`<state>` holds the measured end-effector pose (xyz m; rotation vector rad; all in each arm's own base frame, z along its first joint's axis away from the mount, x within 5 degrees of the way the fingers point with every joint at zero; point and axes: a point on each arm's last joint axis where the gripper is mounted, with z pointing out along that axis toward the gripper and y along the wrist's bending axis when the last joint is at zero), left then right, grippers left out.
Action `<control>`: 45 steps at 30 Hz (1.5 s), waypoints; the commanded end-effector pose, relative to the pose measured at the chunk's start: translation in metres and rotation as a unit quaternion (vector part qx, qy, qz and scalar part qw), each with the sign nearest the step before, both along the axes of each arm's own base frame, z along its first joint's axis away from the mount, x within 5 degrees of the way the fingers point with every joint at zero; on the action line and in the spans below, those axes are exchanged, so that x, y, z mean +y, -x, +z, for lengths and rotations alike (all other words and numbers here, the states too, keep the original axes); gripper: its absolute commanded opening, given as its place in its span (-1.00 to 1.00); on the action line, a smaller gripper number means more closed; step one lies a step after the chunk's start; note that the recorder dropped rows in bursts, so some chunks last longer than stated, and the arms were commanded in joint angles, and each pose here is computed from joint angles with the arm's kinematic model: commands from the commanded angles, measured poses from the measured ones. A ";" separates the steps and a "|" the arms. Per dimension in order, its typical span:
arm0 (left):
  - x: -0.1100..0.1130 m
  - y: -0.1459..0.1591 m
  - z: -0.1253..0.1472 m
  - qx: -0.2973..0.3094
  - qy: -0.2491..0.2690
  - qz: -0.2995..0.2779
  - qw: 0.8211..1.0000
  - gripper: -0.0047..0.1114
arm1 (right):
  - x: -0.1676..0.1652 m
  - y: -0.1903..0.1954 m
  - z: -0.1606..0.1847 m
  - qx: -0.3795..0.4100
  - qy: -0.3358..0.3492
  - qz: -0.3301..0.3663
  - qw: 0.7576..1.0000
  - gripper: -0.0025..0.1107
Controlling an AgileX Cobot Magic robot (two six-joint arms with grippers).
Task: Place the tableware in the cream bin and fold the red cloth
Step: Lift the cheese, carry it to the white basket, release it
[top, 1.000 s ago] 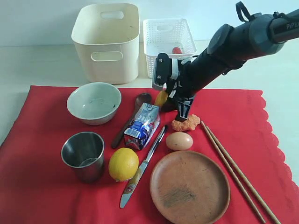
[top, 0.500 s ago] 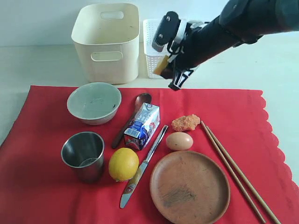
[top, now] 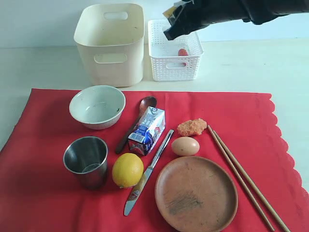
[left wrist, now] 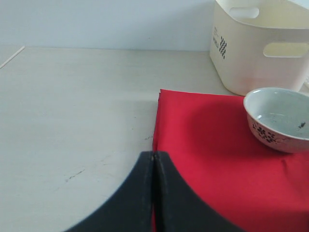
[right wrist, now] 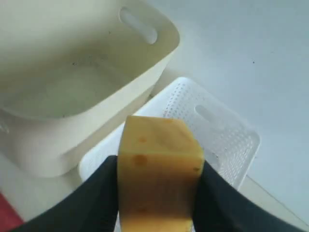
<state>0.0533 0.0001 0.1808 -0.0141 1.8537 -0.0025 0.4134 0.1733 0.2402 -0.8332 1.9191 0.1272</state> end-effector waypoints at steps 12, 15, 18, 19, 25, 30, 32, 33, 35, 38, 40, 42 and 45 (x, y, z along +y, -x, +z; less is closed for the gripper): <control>0.000 0.000 0.001 -0.008 -0.002 0.001 1.000 -0.92 | 0.016 -0.067 -0.047 -0.009 -0.041 -0.081 0.996 -0.96; 0.000 0.000 0.001 -0.008 -0.002 0.001 1.000 -0.92 | 0.014 -0.073 -0.062 -0.007 -0.041 -0.103 0.994 -0.96; 0.000 0.000 0.001 -0.008 -0.002 0.001 1.000 -0.92 | 0.013 -0.076 -0.074 -0.003 -0.036 -0.116 0.993 -0.96; 0.000 0.000 0.001 -0.008 -0.002 0.001 1.000 -0.92 | 0.013 -0.076 -0.079 0.000 -0.034 -0.117 0.993 -0.96; 0.000 0.000 0.001 -0.008 -0.002 0.001 1.000 -0.92 | 0.010 -0.079 -0.087 -0.001 -0.039 -0.145 0.989 -0.71; 0.000 0.000 0.001 -0.008 -0.002 0.001 1.000 -0.92 | 0.009 -0.079 -0.087 0.007 -0.058 -0.159 0.986 -0.23; 0.000 0.000 0.001 -0.008 -0.002 0.001 1.000 -0.92 | 0.011 -0.078 -0.088 0.015 -0.059 -0.148 0.987 -0.08; 0.000 0.000 0.001 -0.008 -0.002 0.001 1.000 -0.92 | 0.012 -0.078 -0.088 0.019 -0.060 -0.144 0.988 -0.01; 0.000 0.000 0.001 -0.008 -0.002 0.001 1.000 -0.92 | 0.014 -0.077 -0.089 0.026 -0.063 -0.136 0.988 0.13; 0.000 0.000 0.001 -0.008 -0.002 0.001 1.000 -0.92 | 0.017 -0.075 -0.087 0.039 -0.073 -0.122 0.989 0.32; 0.000 0.000 0.001 -0.008 -0.002 0.001 1.000 -0.92 | 0.019 -0.073 -0.082 0.045 -0.080 -0.112 0.989 0.38; 0.000 0.000 0.001 -0.008 -0.002 0.001 1.000 -0.92 | 0.021 -0.069 -0.071 0.046 -0.086 -0.094 0.991 0.39; 0.000 0.000 0.001 -0.008 -0.002 0.001 1.000 -0.92 | 0.023 -0.064 -0.046 0.035 -0.098 -0.075 0.992 0.38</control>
